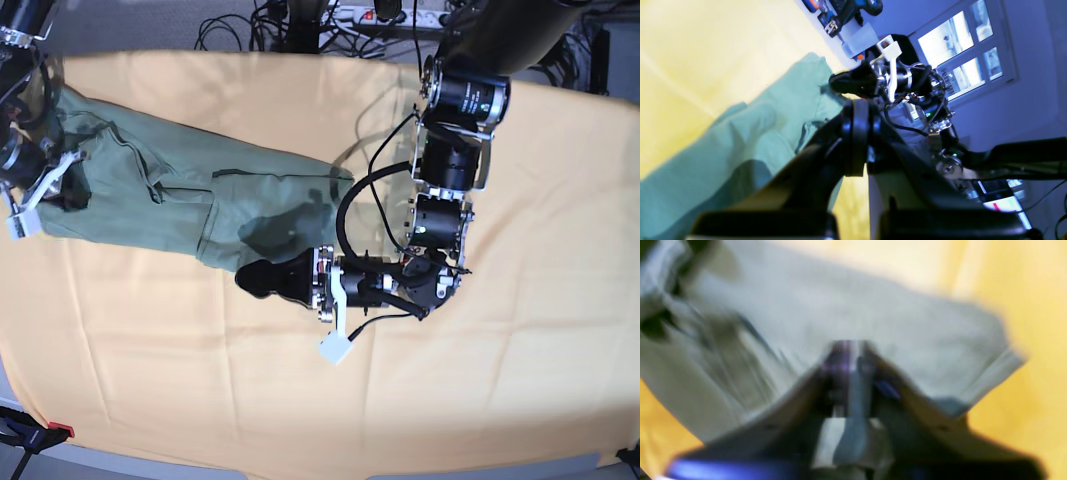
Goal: Fold the T-shirt properly
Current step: 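Fold the grasped end toward the right gripper with the left gripper, then release the shirt with the left gripper and push the bundle with the right gripper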
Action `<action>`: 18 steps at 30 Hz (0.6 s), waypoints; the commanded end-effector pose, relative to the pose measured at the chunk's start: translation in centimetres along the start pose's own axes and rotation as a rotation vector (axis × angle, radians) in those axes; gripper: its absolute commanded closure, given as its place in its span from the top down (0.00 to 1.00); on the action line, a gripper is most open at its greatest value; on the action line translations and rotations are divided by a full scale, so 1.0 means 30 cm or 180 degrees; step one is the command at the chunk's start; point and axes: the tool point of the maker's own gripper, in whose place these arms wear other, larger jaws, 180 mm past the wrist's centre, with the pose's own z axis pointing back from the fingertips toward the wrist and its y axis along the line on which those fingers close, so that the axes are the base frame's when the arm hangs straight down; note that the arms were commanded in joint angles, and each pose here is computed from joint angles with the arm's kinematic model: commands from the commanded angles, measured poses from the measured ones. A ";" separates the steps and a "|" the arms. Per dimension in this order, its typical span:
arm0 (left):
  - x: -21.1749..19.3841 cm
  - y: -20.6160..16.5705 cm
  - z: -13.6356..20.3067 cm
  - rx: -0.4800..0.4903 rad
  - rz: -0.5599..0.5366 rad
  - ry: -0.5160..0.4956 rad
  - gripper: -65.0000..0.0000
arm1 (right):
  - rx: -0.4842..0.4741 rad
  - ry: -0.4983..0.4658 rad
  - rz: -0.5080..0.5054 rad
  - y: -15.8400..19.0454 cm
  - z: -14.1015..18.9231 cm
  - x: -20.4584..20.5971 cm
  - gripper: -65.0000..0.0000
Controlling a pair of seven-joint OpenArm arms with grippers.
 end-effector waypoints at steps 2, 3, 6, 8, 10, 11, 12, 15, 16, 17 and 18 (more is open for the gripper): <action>0.067 -0.016 0.008 0.0074 -0.0247 0.0056 0.00 | -0.0173 -0.0231 -0.0003 -0.059 0.048 0.090 0.52; 0.065 0.002 0.016 0.0185 -0.0291 0.0142 0.00 | -0.0278 -0.0245 -0.0050 -0.087 0.064 0.094 0.58; 0.080 0.050 0.065 0.0511 -0.0433 0.0346 0.00 | -0.0651 -0.0190 -0.0263 -0.180 0.116 0.078 0.60; 0.109 0.071 0.111 0.0696 -0.0527 0.0409 0.00 | -0.0828 -0.0113 -0.0474 -0.231 0.155 0.044 0.60; 0.138 0.083 0.161 0.0822 -0.0585 0.0419 0.00 | -0.0975 -0.0064 -0.0698 -0.277 0.191 -0.007 0.60; 0.152 0.087 0.188 0.0879 -0.0610 0.0418 0.00 | -0.1032 -0.0026 -0.0825 -0.297 0.206 -0.041 0.60; 0.162 0.093 0.216 0.0940 -0.0624 0.0419 0.00 | -0.1072 0.0016 -0.0950 -0.313 0.217 -0.075 0.60; 0.176 0.111 0.297 0.1111 -0.0602 0.0404 0.00 | -0.0917 0.0123 -0.1345 -0.312 0.211 -0.162 0.60; 0.178 0.114 0.320 0.1143 -0.0599 0.0395 0.00 | -0.0834 0.0161 -0.1441 -0.306 0.202 -0.188 0.60; 0.176 0.117 0.338 0.1168 -0.0588 0.0386 0.00 | -0.0730 0.0180 -0.1538 -0.295 0.192 -0.209 0.60; 0.174 0.121 0.356 0.1196 -0.0578 0.0384 0.00 | -0.0620 0.0188 -0.1632 -0.282 0.182 -0.226 0.60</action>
